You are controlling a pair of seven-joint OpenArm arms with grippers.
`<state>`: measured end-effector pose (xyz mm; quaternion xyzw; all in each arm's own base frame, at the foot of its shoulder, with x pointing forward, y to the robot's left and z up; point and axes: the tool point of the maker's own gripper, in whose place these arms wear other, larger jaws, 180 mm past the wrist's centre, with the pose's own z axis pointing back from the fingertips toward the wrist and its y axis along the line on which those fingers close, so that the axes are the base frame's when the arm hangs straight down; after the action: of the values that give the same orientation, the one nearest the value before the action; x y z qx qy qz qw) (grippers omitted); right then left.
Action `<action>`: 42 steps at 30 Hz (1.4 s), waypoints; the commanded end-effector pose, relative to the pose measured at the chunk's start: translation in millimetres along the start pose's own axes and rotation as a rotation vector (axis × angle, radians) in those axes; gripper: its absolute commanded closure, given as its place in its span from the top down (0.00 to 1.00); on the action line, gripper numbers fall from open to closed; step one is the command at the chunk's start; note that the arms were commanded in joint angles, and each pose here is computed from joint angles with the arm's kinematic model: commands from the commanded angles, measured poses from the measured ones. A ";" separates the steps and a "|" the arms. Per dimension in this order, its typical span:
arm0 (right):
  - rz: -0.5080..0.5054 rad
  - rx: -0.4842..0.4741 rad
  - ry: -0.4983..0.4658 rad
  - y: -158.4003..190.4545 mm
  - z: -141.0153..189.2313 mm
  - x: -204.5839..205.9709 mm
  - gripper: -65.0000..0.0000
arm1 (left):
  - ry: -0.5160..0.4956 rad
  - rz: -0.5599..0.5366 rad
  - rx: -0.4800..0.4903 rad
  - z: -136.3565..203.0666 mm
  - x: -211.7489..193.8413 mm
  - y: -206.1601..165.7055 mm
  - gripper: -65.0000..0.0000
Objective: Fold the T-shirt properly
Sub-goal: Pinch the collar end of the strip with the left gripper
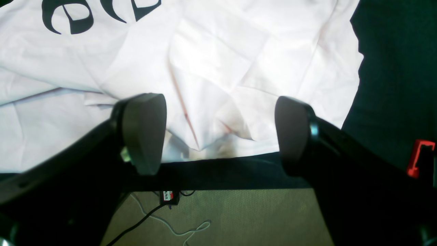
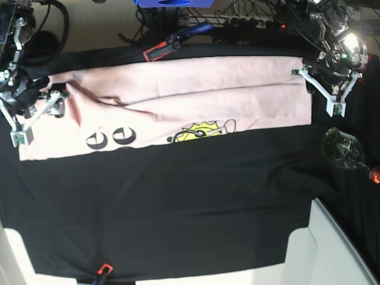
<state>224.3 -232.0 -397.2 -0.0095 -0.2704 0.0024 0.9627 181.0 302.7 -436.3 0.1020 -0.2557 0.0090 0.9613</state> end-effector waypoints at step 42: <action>0.014 -0.004 -0.053 -1.2 3.4 17.9 0.73 | 0.026 0.260 -0.271 -54.0 -11.8 -21.0 0.51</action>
<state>230.3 -230.1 -394.4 -0.0089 -0.2769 0.0055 0.9609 202.8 301.5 -488.7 -0.0491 -0.2668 0.1091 0.9563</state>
